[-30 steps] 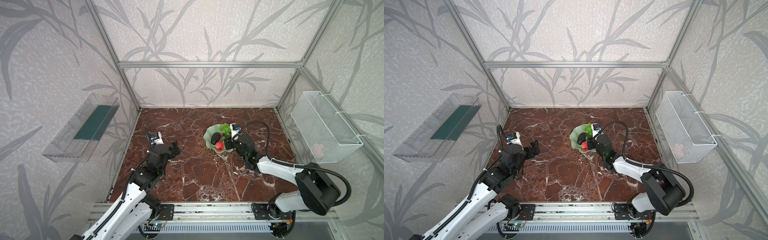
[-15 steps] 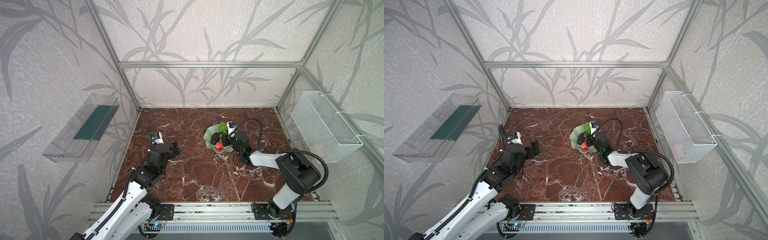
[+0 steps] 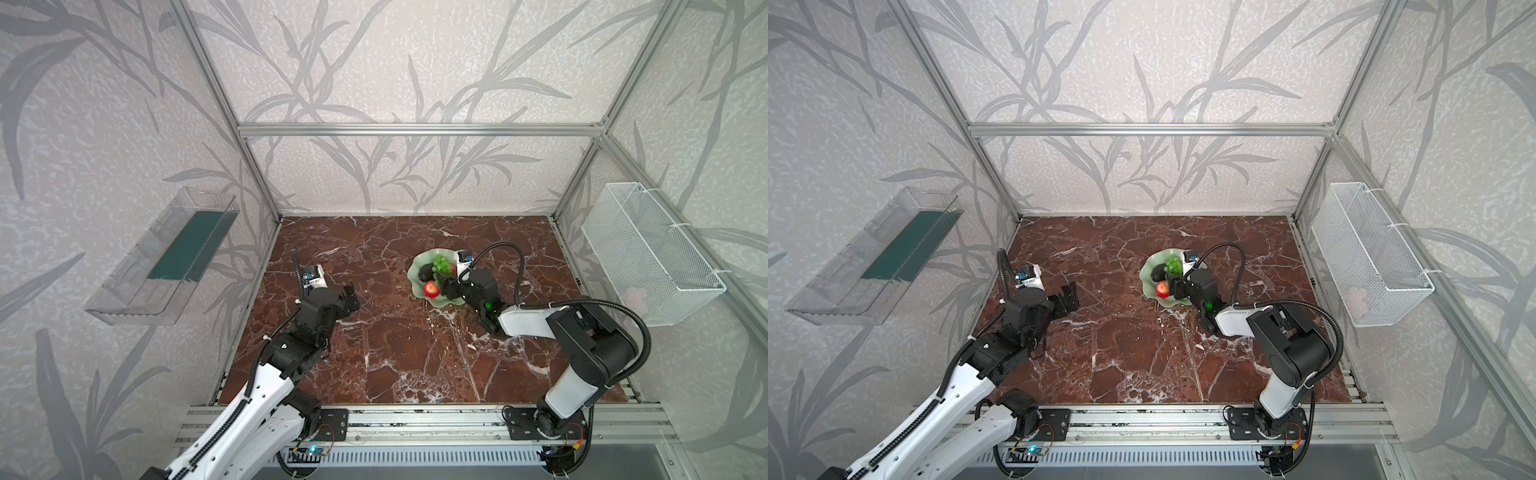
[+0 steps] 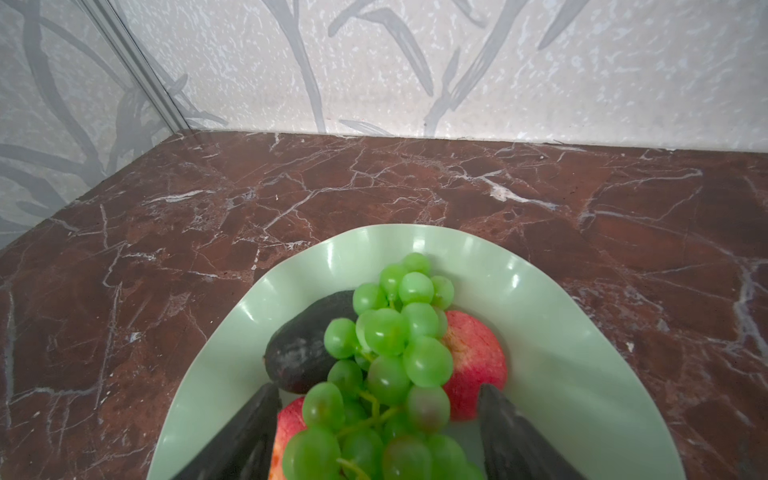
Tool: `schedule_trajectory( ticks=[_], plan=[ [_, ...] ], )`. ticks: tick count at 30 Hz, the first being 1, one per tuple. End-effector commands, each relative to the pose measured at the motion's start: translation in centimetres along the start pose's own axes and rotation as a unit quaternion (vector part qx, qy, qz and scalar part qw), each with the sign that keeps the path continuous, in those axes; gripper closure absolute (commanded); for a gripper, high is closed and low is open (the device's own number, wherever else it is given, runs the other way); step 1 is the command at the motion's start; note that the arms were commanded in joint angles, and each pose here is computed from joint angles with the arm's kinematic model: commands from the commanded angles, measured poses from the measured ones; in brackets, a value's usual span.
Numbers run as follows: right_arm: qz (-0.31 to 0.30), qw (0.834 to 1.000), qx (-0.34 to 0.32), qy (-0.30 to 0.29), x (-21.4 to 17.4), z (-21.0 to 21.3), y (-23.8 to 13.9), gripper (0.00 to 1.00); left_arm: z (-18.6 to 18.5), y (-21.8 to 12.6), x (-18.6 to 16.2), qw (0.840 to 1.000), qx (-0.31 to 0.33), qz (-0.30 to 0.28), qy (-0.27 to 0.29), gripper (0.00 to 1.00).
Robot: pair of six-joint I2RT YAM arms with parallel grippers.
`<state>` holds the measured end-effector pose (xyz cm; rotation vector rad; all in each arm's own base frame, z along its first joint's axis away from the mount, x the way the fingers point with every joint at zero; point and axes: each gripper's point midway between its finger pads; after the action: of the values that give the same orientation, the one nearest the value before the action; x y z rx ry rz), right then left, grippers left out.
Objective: Place and organize the fake fruits in the fruit bowl
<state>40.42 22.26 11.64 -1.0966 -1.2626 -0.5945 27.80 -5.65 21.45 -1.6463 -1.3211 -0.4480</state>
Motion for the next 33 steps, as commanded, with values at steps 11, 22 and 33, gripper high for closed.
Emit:
schedule_trajectory(
  ticks=[11,22,33],
  plan=[
    [-0.042,0.998,0.017,-0.047,7.9,-0.1,-3.8,0.01,0.6,-1.9,4.1,0.996,0.02,-0.082,0.041,0.0],
    [0.049,0.962,-0.262,-0.052,0.9,-13.3,-12.7,0.01,5.0,0.9,6.6,0.953,0.114,-0.272,0.062,0.0],
    [0.018,0.943,-0.313,-0.116,-2.8,-17.0,-11.2,0.01,13.9,8.2,3.5,0.96,0.157,-0.225,0.057,0.01]
  ],
)
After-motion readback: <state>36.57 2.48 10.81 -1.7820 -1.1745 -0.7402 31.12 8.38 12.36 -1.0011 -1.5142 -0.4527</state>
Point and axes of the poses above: each gripper's point midway between its finger pads, its own y axis out along the fingers, its own z axis along the line the jaws close on, x = y × z, and after that the axes turned 15 degrees about -y, right-handed
